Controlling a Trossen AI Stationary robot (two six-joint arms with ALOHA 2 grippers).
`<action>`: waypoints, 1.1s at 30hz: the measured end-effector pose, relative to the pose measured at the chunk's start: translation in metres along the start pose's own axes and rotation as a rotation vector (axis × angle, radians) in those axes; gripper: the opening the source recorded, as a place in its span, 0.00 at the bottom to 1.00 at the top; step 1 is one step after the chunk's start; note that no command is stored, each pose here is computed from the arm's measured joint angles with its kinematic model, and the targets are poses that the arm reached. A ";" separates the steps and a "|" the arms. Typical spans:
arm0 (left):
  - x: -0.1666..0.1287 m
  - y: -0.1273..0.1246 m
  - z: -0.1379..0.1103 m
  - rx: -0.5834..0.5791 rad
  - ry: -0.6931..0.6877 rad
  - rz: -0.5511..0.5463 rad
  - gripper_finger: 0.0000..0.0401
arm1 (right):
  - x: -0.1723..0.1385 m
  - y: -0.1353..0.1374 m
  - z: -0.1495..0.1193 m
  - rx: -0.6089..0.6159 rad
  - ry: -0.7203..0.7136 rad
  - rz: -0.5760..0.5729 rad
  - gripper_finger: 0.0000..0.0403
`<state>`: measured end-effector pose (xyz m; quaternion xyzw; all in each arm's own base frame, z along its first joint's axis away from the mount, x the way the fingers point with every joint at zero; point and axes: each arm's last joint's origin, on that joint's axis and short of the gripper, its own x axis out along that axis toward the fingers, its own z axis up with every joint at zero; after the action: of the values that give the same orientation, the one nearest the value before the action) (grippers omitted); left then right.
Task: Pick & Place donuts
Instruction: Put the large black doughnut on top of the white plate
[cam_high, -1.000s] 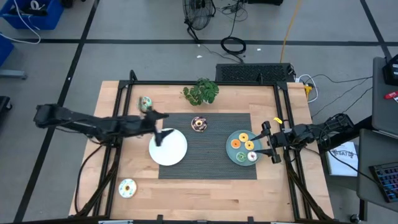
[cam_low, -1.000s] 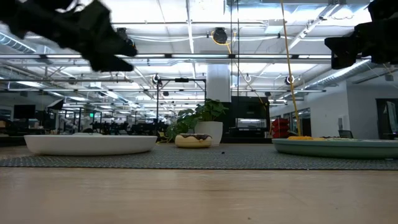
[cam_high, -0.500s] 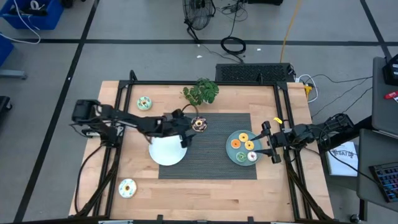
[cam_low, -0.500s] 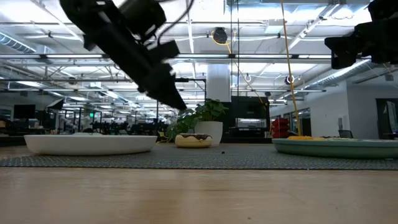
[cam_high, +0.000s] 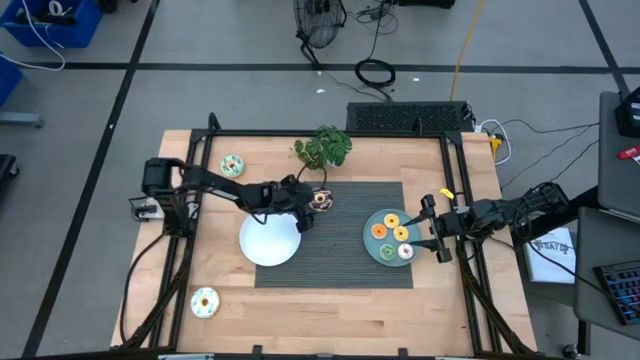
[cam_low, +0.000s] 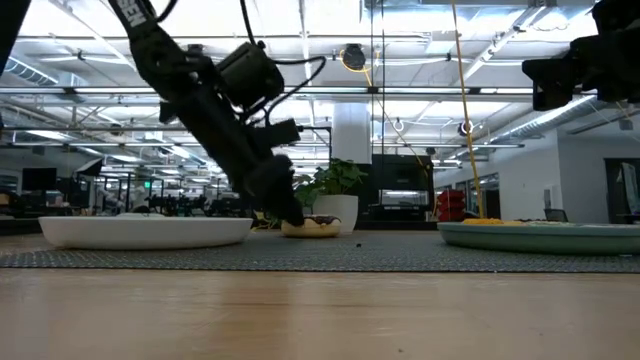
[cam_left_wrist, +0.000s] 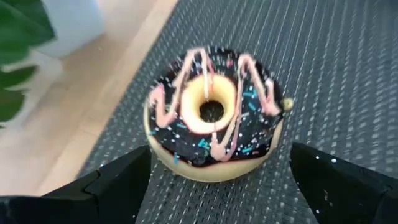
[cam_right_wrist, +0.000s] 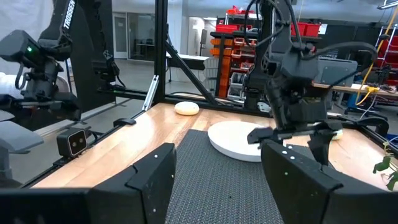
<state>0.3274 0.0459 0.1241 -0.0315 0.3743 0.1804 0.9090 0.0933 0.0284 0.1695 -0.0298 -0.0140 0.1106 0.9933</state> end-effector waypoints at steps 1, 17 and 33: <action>0.004 -0.001 -0.002 0.007 0.005 0.001 0.94 | 0.000 0.000 0.000 0.000 0.000 0.000 0.56; 0.011 0.001 -0.004 0.045 -0.015 0.063 0.94 | 0.000 0.000 0.000 0.000 0.000 0.000 0.55; 0.011 -0.001 -0.003 0.032 -0.023 -0.010 0.58 | 0.000 0.000 0.000 0.000 -0.001 0.000 0.55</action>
<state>0.3326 0.0474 0.1141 -0.0168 0.3667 0.1704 0.9145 0.0933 0.0284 0.1696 -0.0296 -0.0144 0.1106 0.9933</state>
